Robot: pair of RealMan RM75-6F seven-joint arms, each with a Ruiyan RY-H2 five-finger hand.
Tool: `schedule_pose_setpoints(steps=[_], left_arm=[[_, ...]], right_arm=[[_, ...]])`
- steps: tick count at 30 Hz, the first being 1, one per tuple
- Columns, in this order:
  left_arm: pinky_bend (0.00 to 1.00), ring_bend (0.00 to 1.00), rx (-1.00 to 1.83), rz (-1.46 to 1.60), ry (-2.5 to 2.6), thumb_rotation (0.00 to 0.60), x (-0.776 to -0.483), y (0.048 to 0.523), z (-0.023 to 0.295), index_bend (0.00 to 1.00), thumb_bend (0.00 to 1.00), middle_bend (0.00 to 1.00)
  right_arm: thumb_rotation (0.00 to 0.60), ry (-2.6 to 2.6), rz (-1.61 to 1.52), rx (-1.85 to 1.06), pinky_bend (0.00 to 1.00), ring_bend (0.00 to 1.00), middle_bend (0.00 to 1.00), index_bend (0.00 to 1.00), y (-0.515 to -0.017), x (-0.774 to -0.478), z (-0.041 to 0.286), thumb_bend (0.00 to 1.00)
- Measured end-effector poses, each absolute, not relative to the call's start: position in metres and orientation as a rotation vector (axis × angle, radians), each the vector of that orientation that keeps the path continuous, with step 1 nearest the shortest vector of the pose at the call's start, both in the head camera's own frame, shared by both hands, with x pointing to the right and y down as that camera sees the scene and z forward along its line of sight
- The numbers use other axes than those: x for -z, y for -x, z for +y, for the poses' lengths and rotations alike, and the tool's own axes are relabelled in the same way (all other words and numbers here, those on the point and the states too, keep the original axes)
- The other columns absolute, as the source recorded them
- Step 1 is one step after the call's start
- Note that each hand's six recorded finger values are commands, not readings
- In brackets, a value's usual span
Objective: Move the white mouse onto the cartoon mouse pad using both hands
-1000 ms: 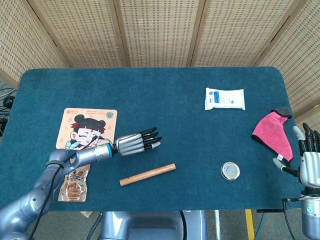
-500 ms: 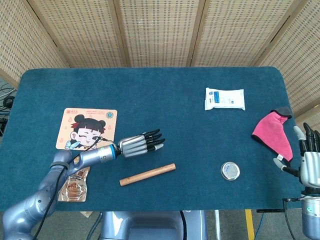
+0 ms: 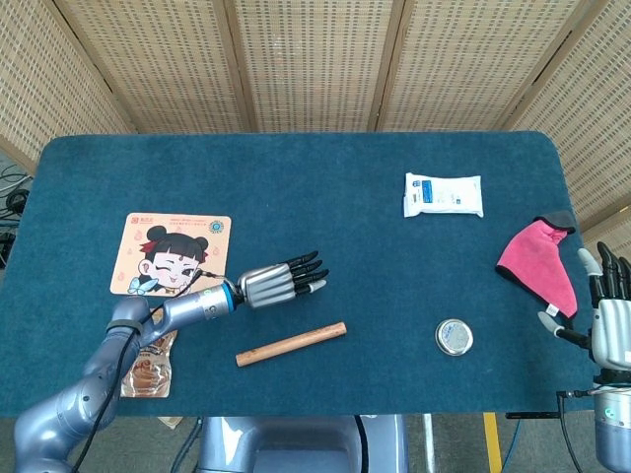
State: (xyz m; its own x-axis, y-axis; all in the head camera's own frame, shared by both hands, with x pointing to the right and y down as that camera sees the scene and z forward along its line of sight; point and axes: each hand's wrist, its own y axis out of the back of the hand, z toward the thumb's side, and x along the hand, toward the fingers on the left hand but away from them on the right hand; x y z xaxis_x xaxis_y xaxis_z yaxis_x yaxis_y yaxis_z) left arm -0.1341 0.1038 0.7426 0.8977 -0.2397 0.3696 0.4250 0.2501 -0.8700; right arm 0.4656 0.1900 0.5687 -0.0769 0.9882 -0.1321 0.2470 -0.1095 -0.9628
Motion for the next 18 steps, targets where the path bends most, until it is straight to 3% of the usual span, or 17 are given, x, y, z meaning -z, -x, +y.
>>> schedule_pose_setpoints(steps=[18], left_arm=[[0.00, 0.00, 0.430, -0.151, 1.257, 0.600, -0.741, 0.113, 0.110, 0.00, 0.07, 0.00]], right_arm=[[0.600, 1.446, -1.396, -1.239, 0.00, 0.00, 0.00, 0.08, -0.464, -0.569, 0.191, 0.00]])
